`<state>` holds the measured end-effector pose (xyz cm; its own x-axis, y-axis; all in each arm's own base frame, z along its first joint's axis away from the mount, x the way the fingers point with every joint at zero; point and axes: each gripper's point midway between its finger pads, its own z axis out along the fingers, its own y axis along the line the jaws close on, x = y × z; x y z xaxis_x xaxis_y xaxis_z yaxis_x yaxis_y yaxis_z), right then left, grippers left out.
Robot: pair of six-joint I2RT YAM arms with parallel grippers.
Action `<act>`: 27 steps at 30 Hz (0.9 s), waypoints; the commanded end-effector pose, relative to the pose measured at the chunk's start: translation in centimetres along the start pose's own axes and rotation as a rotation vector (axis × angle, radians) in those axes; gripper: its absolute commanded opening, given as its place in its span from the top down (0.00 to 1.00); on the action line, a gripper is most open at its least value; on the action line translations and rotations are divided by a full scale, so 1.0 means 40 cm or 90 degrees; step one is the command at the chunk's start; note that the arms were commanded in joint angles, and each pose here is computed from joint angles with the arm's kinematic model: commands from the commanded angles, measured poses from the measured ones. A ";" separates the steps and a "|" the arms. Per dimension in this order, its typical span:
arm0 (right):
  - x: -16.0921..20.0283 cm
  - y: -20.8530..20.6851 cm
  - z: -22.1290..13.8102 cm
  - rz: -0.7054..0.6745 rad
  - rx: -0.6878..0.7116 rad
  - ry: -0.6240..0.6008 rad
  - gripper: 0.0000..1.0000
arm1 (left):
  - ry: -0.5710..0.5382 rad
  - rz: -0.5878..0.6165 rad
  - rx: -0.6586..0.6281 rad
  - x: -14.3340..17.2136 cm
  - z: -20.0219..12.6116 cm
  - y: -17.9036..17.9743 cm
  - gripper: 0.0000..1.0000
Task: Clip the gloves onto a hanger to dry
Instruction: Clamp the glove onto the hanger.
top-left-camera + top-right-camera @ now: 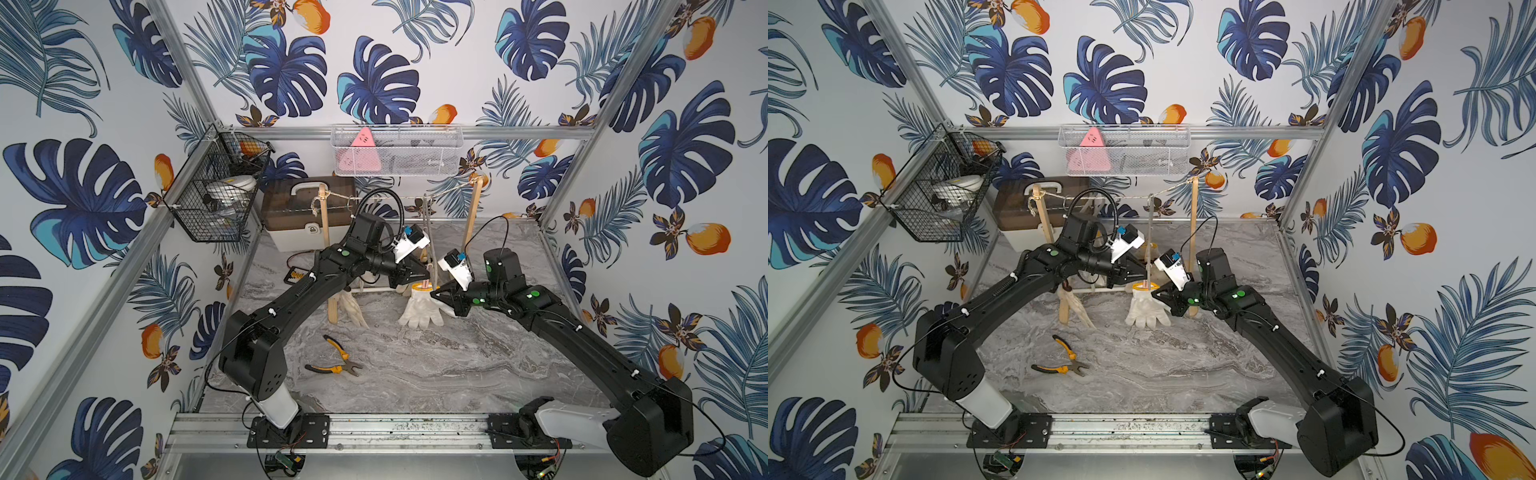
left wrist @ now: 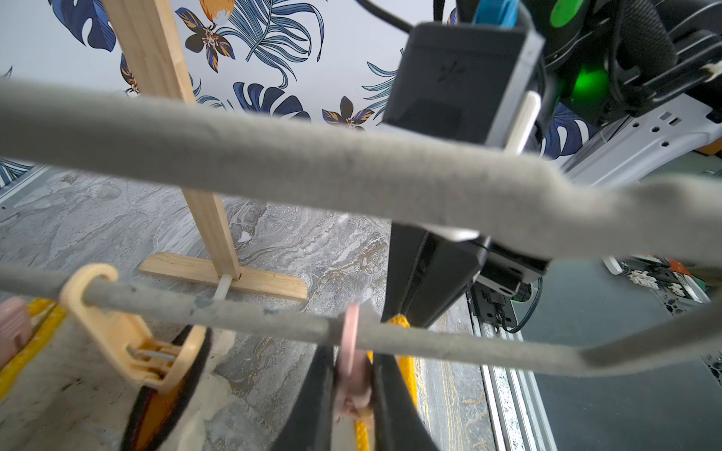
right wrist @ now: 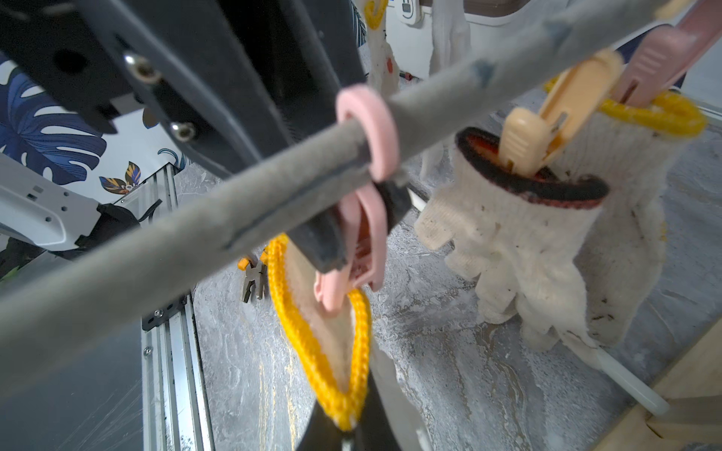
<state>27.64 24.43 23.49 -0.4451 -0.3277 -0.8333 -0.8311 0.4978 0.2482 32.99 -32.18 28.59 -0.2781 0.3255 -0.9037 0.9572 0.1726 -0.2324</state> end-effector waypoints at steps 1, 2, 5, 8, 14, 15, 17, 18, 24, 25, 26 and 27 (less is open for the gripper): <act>-0.043 0.001 -0.007 -0.011 0.003 -0.037 1.00 | 0.002 0.007 0.015 0.000 0.000 -0.009 0.90; -0.045 0.000 -0.007 -0.009 0.003 -0.041 1.00 | 0.003 0.005 0.014 0.001 0.000 -0.007 0.89; -0.046 -0.005 -0.008 -0.007 0.011 -0.046 1.00 | 0.003 0.005 0.012 -0.001 -0.002 -0.008 0.84; -0.036 -0.008 -0.006 -0.007 0.014 -0.038 1.00 | 0.002 0.005 0.005 -0.005 -0.006 -0.007 0.73; -0.014 -0.017 -0.002 -0.009 0.026 -0.019 0.95 | 0.005 0.004 -0.002 -0.008 -0.020 -0.018 0.48; -0.012 -0.018 -0.002 -0.010 0.028 -0.017 0.93 | 0.007 0.004 -0.003 -0.009 -0.022 -0.021 0.46; -0.010 -0.020 -0.002 -0.010 0.030 -0.015 0.91 | 0.012 0.002 -0.006 -0.005 -0.026 -0.025 0.43; -0.011 -0.021 -0.001 -0.010 0.032 -0.016 0.90 | 0.015 0.002 -0.009 -0.002 -0.028 -0.025 0.42; -0.003 -0.034 0.002 -0.010 0.047 -0.005 0.71 | 0.035 -0.010 -0.043 0.015 -0.055 -0.037 0.32; 0.001 -0.038 0.003 -0.008 0.052 -0.002 0.67 | 0.036 -0.011 -0.050 0.018 -0.061 -0.042 0.31; 0.007 -0.043 0.002 -0.008 0.060 0.002 0.63 | 0.035 -0.012 -0.056 0.017 -0.068 -0.046 0.30; 0.012 -0.048 0.002 -0.006 0.067 0.006 0.60 | 0.033 -0.013 -0.058 0.018 -0.074 -0.055 0.29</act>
<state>28.75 23.84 23.05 -0.4432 -0.3225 -0.8364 -0.8052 0.5533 0.2133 30.92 -30.13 29.36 -0.2982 0.3630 -0.8828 0.9455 0.2393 -0.2209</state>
